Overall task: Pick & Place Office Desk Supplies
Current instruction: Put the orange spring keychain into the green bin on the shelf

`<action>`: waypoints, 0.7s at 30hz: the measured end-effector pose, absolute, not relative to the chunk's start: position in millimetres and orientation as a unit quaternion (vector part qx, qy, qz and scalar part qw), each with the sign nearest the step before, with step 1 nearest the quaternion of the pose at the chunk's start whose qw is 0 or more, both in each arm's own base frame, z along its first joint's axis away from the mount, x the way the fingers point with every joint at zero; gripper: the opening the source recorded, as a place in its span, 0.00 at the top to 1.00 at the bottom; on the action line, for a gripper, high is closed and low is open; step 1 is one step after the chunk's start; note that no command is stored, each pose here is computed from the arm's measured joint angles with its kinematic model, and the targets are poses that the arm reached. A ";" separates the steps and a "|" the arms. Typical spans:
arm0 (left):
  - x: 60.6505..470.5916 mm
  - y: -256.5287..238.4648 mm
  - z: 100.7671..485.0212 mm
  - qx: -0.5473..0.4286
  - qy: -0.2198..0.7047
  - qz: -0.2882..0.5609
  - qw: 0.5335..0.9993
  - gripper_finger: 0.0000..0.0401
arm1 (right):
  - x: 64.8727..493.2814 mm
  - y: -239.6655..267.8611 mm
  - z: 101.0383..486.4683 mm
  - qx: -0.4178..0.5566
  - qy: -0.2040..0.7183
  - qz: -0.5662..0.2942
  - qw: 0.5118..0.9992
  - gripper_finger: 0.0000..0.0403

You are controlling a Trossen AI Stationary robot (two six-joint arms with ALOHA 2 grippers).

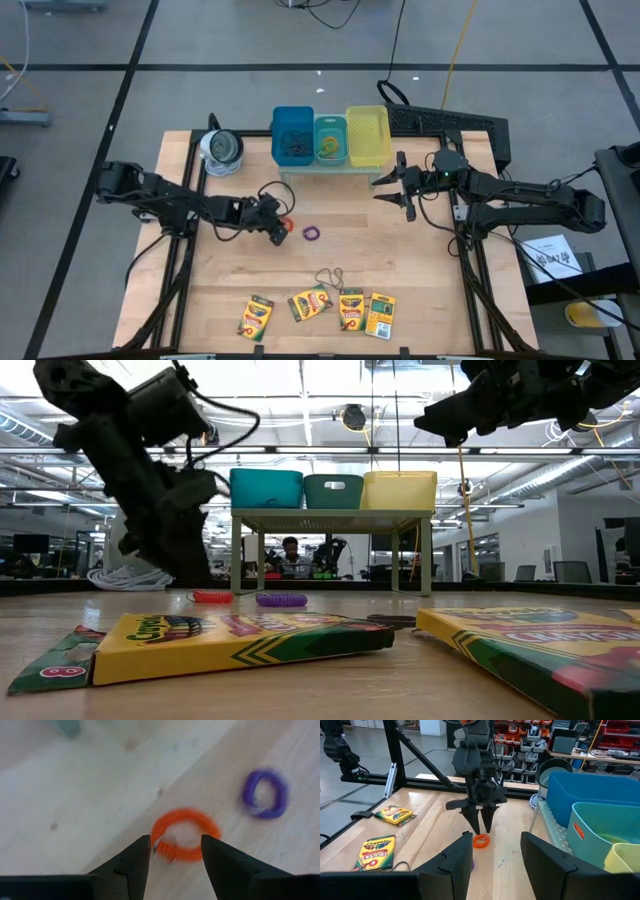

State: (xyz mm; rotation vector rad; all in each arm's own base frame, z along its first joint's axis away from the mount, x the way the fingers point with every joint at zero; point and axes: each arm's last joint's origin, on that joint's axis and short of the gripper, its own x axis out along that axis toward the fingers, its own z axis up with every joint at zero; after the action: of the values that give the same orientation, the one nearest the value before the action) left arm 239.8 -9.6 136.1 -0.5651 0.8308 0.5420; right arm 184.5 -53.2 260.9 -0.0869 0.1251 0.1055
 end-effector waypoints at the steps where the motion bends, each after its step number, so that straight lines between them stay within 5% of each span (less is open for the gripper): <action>1: 239.8 -9.8 133.3 -0.267 0.400 0.257 0.838 0.55 | 184.5 -53.3 261.0 -0.043 0.062 0.053 0.996 0.62; 11: 245.5 -11.0 116.1 -0.271 0.424 0.254 0.826 0.62 | 184.5 -53.2 260.9 -0.043 0.063 0.053 0.996 0.62; 21: 246.9 -11.6 116.2 -0.264 0.427 0.235 0.832 0.96 | 184.5 -53.2 260.9 -0.044 0.062 0.053 0.996 0.62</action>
State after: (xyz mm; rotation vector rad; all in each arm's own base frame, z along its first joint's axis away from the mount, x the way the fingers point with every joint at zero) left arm 246.9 -11.6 116.2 -0.5587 0.9060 0.4986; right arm 184.5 -53.2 260.9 -0.0872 0.1251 0.1055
